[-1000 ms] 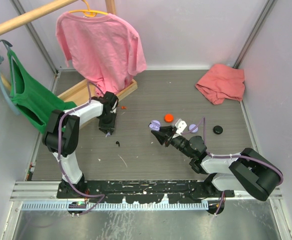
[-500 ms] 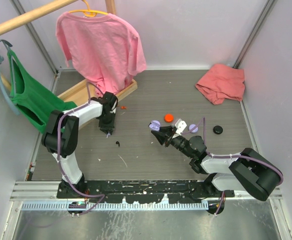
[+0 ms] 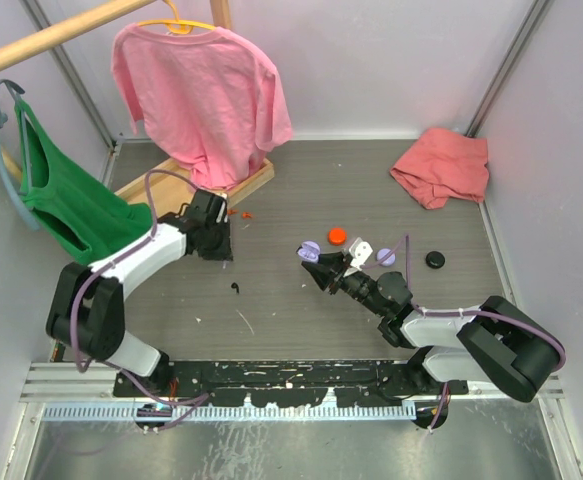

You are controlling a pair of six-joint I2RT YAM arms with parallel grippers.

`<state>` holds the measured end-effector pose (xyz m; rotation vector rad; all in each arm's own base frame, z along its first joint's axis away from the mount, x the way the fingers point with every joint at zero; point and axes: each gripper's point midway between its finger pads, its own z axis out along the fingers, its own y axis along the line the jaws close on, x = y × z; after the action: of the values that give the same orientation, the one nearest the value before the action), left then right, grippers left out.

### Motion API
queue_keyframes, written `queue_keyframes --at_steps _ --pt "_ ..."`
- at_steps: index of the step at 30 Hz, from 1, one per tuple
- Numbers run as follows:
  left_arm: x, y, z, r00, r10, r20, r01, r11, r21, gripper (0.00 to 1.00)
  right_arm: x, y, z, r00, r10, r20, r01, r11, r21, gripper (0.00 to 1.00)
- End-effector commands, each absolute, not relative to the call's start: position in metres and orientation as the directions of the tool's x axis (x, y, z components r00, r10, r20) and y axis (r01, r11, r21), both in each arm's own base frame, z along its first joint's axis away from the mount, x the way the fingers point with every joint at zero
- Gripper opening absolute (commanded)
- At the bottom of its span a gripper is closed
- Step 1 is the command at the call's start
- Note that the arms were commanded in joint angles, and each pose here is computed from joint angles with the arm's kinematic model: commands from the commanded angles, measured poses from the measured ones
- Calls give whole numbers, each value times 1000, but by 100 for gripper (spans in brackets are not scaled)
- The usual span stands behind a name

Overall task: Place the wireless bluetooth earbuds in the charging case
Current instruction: Pick up the earbud from the center of the board, then place the earbud in the charging case.

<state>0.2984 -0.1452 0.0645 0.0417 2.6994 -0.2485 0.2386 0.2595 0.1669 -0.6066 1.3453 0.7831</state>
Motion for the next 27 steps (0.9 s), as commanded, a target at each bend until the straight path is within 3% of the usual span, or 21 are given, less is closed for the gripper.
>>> queue_keyframes --at_steps 1,13,27 --pt "314 -173 110 -811 -106 -575 99 944 -314 5 241 263 201 132 210 -969 -793 608 24 1" --pt "291 -224 196 -602 -197 -774 332 820 -466 5 238 264 204 127 223 -966 -802 597 32 1" --pt "250 -293 265 -379 -180 -908 660 635 -401 5 233 263 211 136 248 -959 -814 580 35 1"
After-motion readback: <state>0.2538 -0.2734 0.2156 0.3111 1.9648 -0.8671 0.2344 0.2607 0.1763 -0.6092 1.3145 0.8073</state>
